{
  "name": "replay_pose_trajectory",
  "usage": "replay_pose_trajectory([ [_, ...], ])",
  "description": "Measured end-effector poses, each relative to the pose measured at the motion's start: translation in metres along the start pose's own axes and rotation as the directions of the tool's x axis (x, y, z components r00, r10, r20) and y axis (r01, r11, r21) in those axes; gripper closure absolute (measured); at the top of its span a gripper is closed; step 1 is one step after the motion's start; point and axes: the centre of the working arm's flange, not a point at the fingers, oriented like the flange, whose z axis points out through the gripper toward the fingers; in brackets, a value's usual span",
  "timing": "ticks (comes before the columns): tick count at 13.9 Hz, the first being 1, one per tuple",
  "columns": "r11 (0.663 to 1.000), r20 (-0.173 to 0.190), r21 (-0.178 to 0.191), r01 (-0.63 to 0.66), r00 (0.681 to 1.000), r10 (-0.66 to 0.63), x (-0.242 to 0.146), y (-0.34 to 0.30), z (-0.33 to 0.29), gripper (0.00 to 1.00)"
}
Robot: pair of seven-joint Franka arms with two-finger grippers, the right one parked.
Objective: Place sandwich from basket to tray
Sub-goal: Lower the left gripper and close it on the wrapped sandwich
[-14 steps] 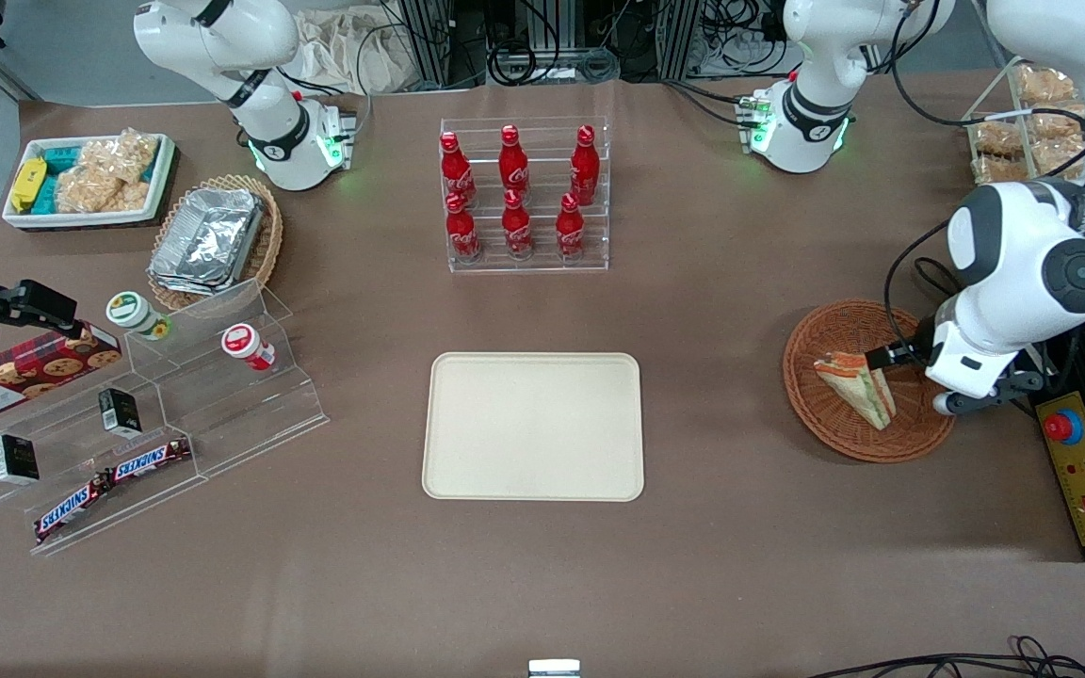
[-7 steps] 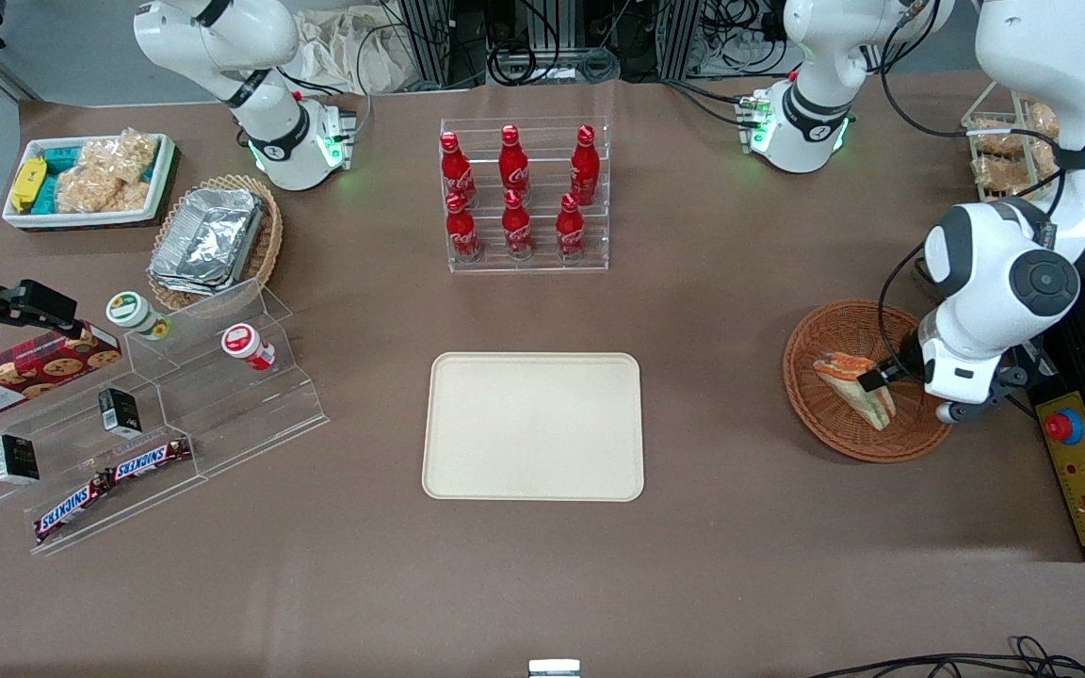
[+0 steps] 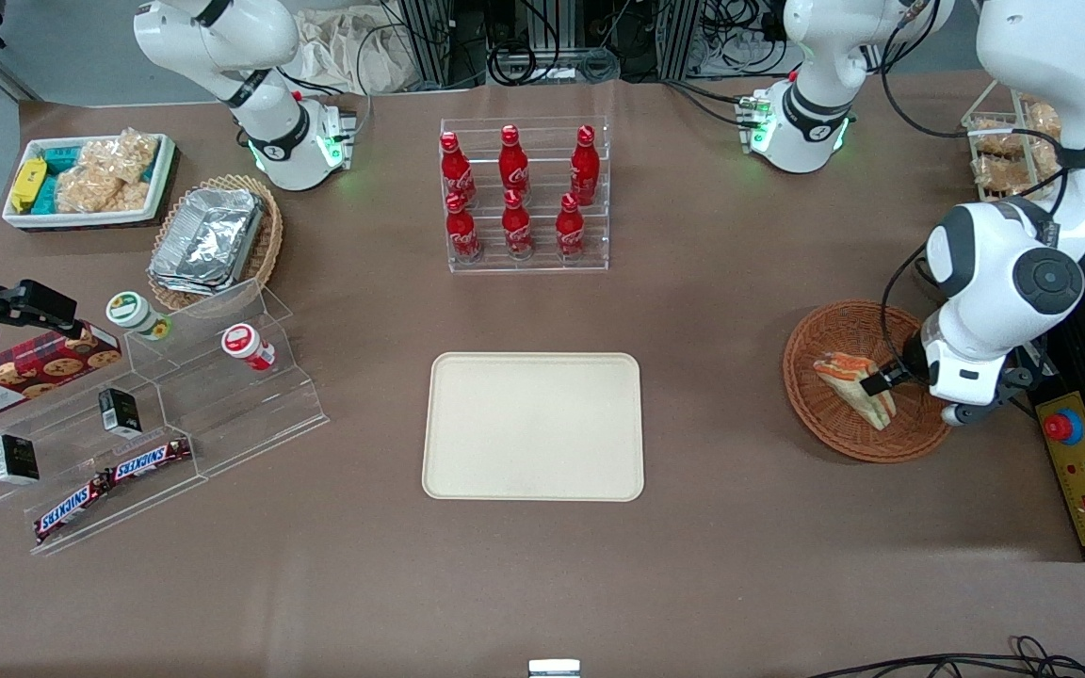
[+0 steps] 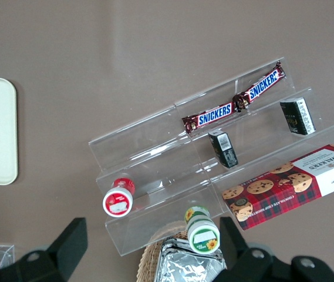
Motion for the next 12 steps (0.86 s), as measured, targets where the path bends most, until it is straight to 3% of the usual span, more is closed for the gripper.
replay_pose_trajectory([
  [7,0.993,-0.029,-0.025,0.119,0.992,-0.12,0.005,0.005,0.007,0.01],
  [12,0.987,-0.006,-0.016,0.157,0.988,-0.157,0.0,0.007,0.042,0.01],
])
